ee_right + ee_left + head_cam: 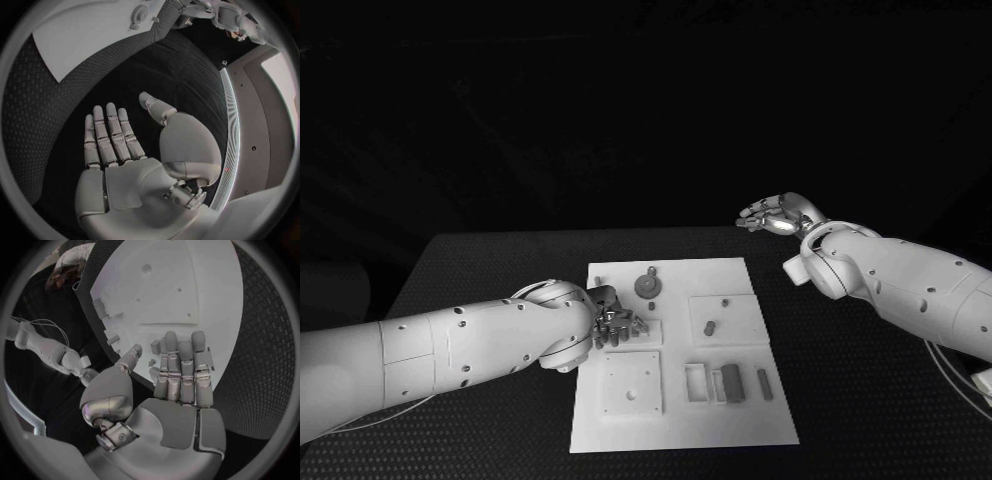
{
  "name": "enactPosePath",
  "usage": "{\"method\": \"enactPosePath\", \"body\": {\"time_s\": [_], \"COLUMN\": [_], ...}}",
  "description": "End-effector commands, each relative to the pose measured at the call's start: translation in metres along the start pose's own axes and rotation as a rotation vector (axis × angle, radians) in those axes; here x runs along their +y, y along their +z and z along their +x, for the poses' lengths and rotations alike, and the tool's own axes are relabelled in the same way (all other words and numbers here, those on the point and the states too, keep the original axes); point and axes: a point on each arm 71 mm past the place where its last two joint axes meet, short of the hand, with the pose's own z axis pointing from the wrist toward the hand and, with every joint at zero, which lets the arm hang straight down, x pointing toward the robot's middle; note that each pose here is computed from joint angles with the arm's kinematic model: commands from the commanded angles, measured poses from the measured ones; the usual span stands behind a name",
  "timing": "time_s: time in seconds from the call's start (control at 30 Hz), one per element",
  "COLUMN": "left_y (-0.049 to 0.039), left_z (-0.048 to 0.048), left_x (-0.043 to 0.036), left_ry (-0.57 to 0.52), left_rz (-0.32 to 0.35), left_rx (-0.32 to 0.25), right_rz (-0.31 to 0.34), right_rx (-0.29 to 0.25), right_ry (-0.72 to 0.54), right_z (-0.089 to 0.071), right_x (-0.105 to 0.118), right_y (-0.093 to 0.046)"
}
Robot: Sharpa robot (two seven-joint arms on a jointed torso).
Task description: Assemble the parts on the task board
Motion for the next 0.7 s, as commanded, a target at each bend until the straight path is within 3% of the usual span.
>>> {"method": "enactPosePath", "body": {"time_s": [0.03, 0.17, 0.27, 0.33, 0.37, 0.47, 0.7], "left_y": [-0.0017, -0.0037, -0.0056, -0.0073, -0.0079, -0.0071, 0.0016], "left_z": [-0.0011, -0.0028, -0.0152, -0.0265, -0.0381, -0.0609, -0.1083], "left_x": [0.0018, 0.0039, 0.0054, 0.0095, 0.0109, 0.0193, 0.0326], "left_ry": [-0.002, 0.004, -0.067, -0.115, -0.154, -0.214, -0.122], "left_rz": [0.002, 0.013, 0.011, 0.011, 0.011, -0.004, -0.057], "left_rx": [-0.009, 0.018, 0.039, 0.031, 0.017, -0.009, -0.097], "right_rz": [-0.012, -0.008, -0.007, -0.006, -0.005, -0.004, -0.003], "right_rx": [0.01, 0.01, 0.01, 0.01, 0.011, 0.007, 0.0], "right_ry": [0.001, 0.002, 0.002, 0.002, 0.002, 0.001, 0.0], "right_z": [0.0, 0.0, 0.0, 0.0, 0.0, -0.001, -0.002], "right_x": [0.0, -0.003, -0.003, -0.004, -0.004, -0.005, -0.006], "right_y": [0.0, -0.001, -0.001, -0.001, -0.001, -0.001, -0.001]}}
